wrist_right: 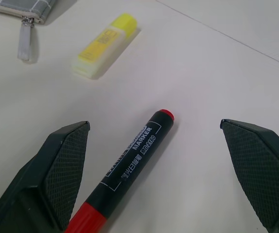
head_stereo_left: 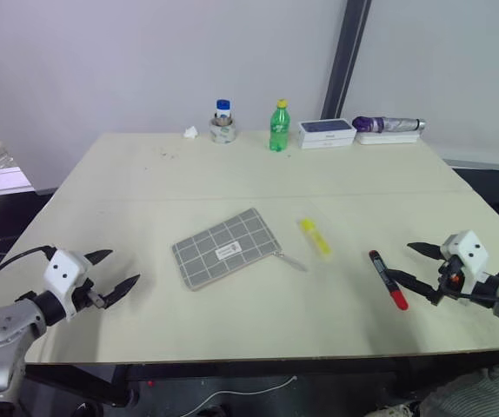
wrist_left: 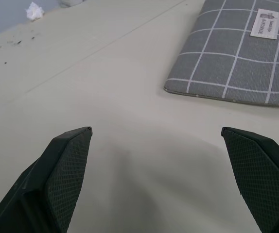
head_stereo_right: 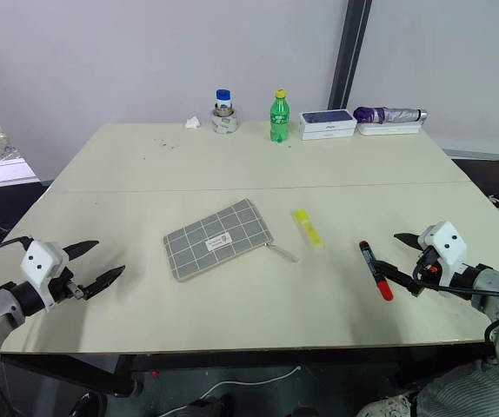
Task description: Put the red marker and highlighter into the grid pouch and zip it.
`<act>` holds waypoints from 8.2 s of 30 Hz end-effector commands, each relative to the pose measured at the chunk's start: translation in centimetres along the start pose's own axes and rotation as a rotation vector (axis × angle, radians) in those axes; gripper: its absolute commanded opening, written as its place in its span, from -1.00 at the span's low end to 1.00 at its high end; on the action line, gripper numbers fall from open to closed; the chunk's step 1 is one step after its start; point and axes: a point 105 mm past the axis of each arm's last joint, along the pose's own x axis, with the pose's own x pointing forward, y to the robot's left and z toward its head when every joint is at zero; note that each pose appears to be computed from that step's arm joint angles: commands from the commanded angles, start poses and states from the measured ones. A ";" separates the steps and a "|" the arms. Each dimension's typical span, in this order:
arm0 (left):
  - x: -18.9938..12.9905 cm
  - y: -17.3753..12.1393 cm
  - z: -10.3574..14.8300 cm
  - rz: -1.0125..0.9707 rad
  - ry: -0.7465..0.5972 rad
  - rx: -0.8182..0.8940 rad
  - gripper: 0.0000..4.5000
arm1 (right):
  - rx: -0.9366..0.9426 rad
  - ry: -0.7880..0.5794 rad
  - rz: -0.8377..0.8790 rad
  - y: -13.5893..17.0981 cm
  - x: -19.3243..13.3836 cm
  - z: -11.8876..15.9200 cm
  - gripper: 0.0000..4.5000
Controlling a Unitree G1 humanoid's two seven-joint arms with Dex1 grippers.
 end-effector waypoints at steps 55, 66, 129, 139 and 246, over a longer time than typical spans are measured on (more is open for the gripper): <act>7.6 -7.1 0.4 -0.306 -0.179 0.826 1.00 | -0.067 -0.277 0.069 14.0 21.3 9.0 -0.99; 9.9 -9.0 1.1 -0.360 -0.248 0.819 1.00 | -0.067 -0.270 0.066 14.0 20.7 8.8 -0.99; 10.3 -10.2 2.7 -0.299 -0.289 0.616 -1.00 | -0.104 -0.152 0.291 19.9 18.8 10.1 -0.98; 10.9 -10.6 3.0 -0.282 -0.295 0.601 -1.00 | -0.343 -0.314 0.571 25.0 17.9 12.4 -0.98; 10.3 -7.7 5.1 -0.148 -0.327 0.694 -1.00 | -0.040 -0.114 0.235 12.5 14.7 6.8 -0.61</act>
